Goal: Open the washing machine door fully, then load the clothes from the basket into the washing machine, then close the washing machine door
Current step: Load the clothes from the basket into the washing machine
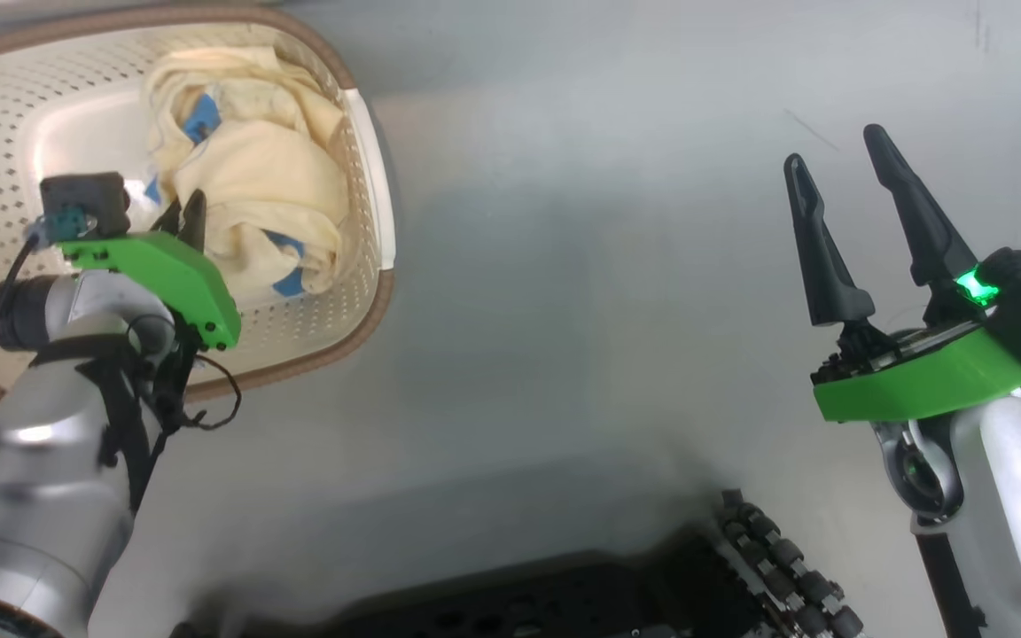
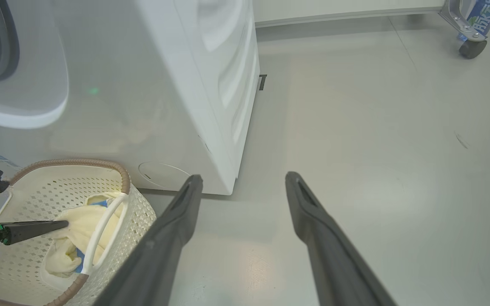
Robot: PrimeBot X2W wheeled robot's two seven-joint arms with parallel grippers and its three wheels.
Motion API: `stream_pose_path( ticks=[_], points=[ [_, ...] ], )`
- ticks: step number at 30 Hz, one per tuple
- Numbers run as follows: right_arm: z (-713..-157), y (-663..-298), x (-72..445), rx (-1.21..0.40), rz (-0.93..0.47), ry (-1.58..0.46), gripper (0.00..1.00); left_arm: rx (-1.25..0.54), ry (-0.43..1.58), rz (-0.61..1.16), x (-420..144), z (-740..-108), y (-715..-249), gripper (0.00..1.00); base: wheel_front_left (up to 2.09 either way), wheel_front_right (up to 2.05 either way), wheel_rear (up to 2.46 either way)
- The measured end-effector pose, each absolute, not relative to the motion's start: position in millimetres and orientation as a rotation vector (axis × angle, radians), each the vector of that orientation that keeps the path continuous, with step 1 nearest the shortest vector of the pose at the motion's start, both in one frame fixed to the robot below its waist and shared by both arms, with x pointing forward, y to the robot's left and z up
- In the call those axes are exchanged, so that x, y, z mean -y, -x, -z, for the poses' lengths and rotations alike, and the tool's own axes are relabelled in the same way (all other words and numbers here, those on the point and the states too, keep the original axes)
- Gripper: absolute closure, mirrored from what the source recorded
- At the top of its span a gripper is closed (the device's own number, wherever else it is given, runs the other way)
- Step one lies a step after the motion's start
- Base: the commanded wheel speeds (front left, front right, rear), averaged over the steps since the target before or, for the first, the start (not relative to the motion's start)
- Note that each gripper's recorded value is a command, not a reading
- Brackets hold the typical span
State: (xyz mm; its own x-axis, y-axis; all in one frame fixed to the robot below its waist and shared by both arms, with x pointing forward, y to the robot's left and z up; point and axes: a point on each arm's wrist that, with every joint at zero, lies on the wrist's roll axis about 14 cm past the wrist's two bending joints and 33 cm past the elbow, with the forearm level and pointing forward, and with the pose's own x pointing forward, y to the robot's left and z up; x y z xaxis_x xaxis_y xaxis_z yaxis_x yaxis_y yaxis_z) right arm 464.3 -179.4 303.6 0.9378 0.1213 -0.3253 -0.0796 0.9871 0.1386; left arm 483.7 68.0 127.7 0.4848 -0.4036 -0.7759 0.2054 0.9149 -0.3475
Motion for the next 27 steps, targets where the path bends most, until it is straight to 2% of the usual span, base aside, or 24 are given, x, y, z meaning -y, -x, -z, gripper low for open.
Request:
stream_pose_path(
  ticks=[16,27],
  points=[
    [-366.1,-463.5,163.7,-0.221,-0.151,-0.145,0.00,-0.641,0.291,0.257,-103.7,-246.3,-521.6,1.00,0.00,0.00,0.00],
    [-412.8,-446.2,153.5,-0.141,-0.183,-0.156,0.00,-0.378,0.287,0.183,-130.3,-342.5,-503.1,1.00,0.00,0.00,0.00]
  ],
)
